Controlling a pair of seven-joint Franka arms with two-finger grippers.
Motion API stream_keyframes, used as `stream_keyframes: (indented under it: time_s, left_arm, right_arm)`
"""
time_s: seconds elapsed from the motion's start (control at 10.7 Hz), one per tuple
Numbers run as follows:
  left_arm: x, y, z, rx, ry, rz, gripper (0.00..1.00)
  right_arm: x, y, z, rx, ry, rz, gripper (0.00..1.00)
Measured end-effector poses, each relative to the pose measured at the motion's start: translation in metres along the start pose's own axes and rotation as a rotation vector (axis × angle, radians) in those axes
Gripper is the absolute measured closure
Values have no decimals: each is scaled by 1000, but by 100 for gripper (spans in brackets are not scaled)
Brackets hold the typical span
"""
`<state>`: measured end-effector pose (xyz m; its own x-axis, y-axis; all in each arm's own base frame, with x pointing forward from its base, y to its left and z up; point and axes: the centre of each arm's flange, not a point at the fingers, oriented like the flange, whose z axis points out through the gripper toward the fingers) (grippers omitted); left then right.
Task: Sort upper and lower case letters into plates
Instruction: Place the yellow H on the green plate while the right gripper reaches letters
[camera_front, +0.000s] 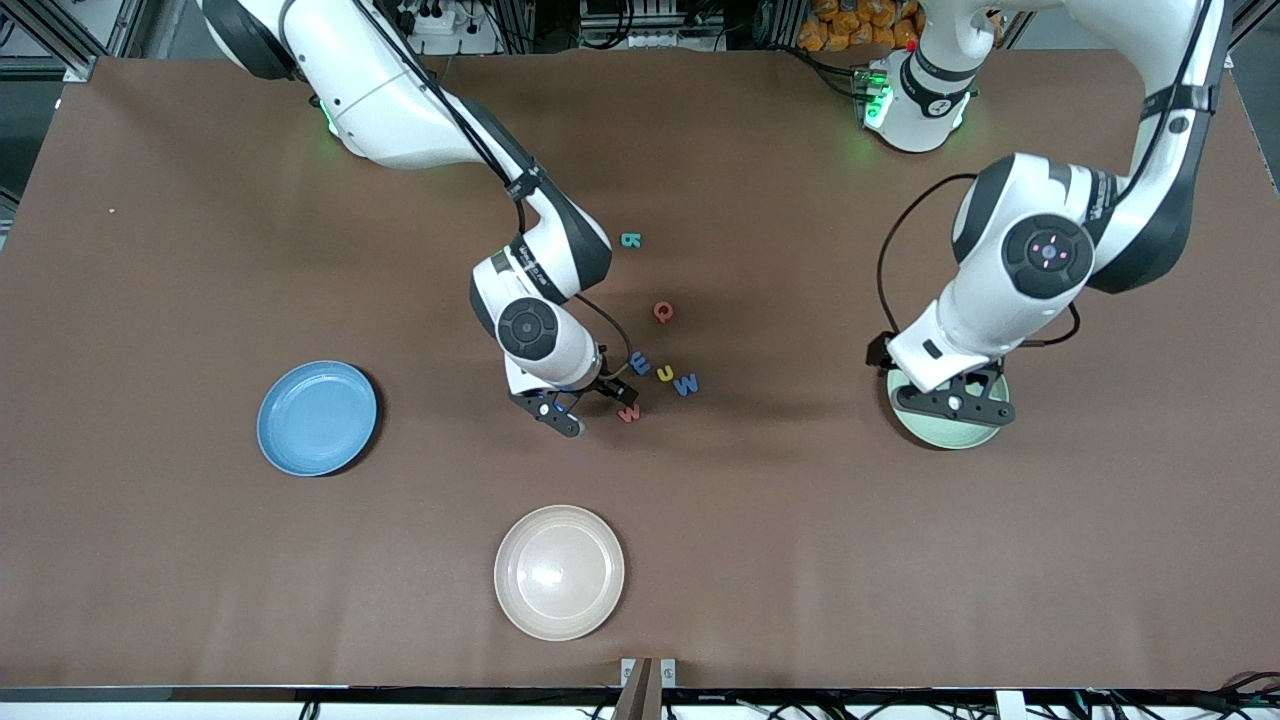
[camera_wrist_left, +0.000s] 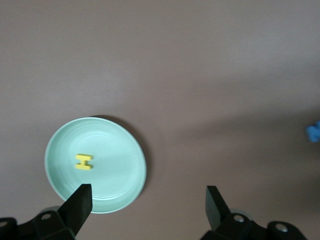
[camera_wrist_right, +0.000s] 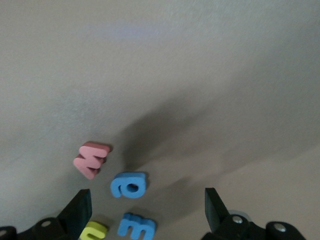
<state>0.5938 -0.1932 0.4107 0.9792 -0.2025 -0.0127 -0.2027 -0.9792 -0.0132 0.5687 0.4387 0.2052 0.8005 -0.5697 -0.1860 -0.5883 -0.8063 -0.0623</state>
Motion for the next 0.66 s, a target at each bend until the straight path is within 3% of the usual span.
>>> stream_keyframes:
  time_s: [0.37, 0.66]
  left_arm:
    - [-7, 51, 6, -94, -23, 25, 0]
    - [-3, 69, 23, -111, -16, 37, 0]
  right_arm:
    - [-17, -14, 19, -4, -5, 26, 0]
    - [-15, -14, 26, -9, -5, 27, 0]
